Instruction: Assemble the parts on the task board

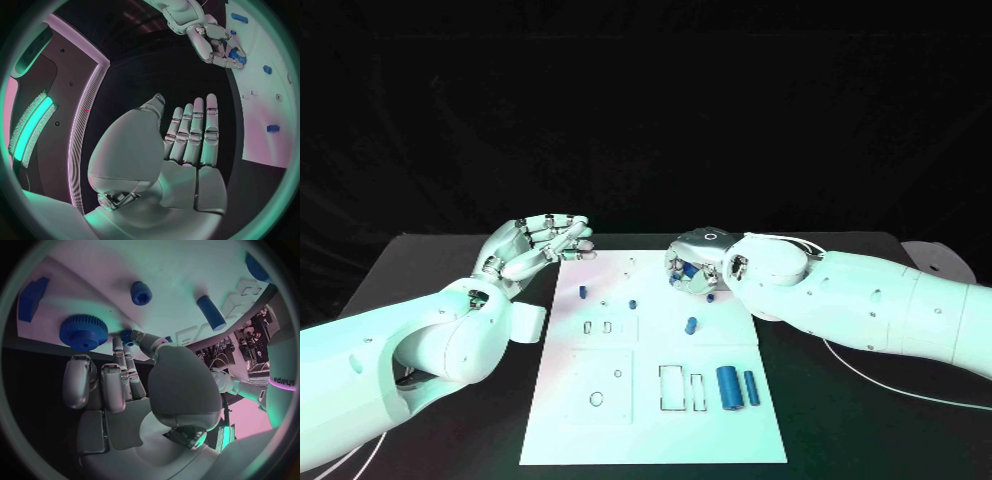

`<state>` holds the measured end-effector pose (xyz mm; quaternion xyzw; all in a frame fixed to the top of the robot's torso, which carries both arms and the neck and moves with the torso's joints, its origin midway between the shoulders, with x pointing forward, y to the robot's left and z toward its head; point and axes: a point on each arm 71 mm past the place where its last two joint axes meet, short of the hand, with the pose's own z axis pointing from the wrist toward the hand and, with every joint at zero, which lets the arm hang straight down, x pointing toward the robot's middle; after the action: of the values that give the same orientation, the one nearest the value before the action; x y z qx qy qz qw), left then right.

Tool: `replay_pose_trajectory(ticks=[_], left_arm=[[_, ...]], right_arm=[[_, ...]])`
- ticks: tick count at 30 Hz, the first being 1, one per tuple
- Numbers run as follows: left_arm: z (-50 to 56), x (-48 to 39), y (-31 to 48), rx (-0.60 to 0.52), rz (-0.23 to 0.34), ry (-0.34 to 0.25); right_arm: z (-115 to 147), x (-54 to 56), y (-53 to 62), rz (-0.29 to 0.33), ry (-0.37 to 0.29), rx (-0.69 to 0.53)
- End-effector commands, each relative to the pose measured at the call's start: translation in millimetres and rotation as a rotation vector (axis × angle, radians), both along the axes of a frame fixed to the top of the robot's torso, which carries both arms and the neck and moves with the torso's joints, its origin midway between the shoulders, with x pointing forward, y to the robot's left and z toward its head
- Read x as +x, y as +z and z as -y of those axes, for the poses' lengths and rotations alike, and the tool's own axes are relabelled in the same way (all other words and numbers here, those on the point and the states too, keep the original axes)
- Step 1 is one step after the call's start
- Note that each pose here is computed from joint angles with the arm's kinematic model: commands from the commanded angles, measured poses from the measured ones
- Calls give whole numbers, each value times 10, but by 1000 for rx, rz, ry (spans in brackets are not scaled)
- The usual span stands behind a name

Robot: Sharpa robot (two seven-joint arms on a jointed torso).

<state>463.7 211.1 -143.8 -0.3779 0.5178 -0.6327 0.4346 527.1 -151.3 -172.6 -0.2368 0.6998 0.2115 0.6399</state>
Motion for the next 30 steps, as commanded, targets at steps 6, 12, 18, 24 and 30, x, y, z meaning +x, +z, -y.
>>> replay_pose_trajectory(ticks=[6,12,18,24,30], left_arm=[[2,6,6,-7,-3,-13],[2,12,3,-7,-5,-13],[18,12,2,-9,-6,-18],[32,8,11,-11,-7,-22],[43,-11,40,-13,-4,-28]], right_arm=[[-60,-73,159,106,1,93],[-153,-14,242,152,-6,137],[-285,95,262,182,-15,166],[-413,158,227,185,-12,183],[-528,190,195,186,-5,190]])
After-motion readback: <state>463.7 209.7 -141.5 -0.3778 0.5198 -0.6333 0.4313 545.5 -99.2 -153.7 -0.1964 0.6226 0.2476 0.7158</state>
